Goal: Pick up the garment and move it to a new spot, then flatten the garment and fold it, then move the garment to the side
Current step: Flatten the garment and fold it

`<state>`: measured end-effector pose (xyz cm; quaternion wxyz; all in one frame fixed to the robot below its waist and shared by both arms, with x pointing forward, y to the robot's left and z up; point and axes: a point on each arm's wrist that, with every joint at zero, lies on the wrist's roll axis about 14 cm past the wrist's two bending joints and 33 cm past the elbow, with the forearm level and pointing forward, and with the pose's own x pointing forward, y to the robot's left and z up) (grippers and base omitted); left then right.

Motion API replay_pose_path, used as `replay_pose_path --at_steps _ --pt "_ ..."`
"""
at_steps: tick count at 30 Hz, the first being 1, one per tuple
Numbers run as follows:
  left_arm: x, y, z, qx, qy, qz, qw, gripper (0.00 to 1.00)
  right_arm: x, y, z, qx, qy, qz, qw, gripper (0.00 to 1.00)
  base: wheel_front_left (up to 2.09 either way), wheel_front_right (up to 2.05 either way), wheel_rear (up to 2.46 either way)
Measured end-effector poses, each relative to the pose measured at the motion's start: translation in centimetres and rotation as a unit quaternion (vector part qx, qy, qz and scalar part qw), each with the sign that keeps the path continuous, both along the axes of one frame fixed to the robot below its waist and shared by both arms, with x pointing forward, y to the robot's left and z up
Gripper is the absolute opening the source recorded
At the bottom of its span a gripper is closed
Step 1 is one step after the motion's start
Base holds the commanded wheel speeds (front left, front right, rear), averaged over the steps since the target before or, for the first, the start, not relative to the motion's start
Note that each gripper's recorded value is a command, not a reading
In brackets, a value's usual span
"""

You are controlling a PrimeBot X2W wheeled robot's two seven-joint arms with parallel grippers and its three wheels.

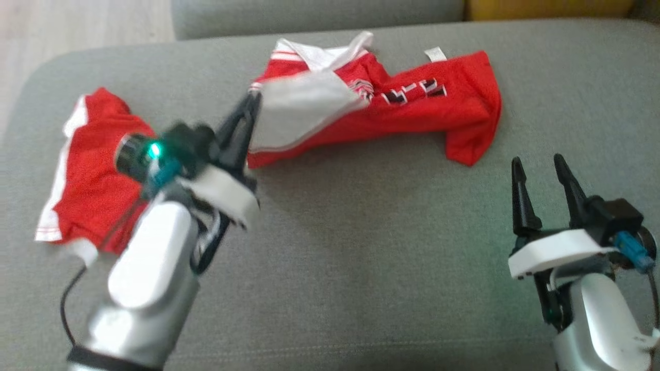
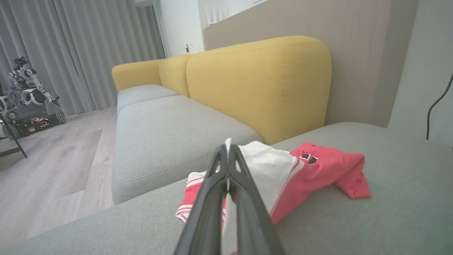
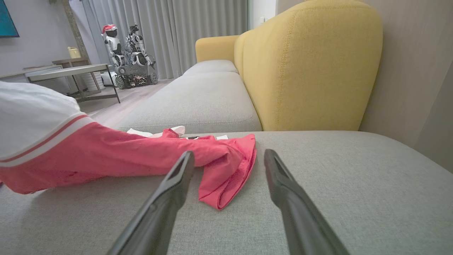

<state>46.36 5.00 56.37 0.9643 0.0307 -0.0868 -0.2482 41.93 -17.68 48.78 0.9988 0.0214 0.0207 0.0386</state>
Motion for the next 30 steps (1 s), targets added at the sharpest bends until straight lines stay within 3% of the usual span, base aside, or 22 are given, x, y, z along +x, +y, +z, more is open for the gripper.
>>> replay_pose_path --at_steps 5,13,17,21,25,30 --pt "-3.4 0.0 -0.7 0.031 -0.009 -0.018 0.999 0.0 -1.0 0.4 -0.5 0.002 0.011 0.004 1.0 1.0 0.0 0.0 0.0" --pt "-4.1 5.6 -1.1 0.051 -0.011 0.075 0.996 0.0 -1.3 0.9 -0.1 0.002 0.01 0.011 1.0 1.0 0.0 0.0 0.0" --pt "-4.7 5.3 -0.3 0.057 -0.026 0.068 0.996 0.0 -1.6 1.0 0.0 0.002 0.011 0.013 1.0 1.0 0.0 0.0 0.0" --pt "-7.1 3.2 -4.0 0.087 0.022 0.025 0.996 0.0 -1.8 1.0 0.1 0.001 0.014 0.013 1.0 1.0 0.0 0.0 0.0" --pt "-10.0 2.6 -9.9 0.127 0.108 0.001 0.986 0.0 -2.2 0.8 -0.3 0.002 0.02 0.009 1.0 1.0 0.0 0.0 0.0" --pt "-11.4 2.2 -12.3 0.146 0.141 -0.016 0.979 0.0 -2.2 0.6 -0.3 -0.001 0.022 0.006 1.0 1.0 0.0 0.0 0.0"
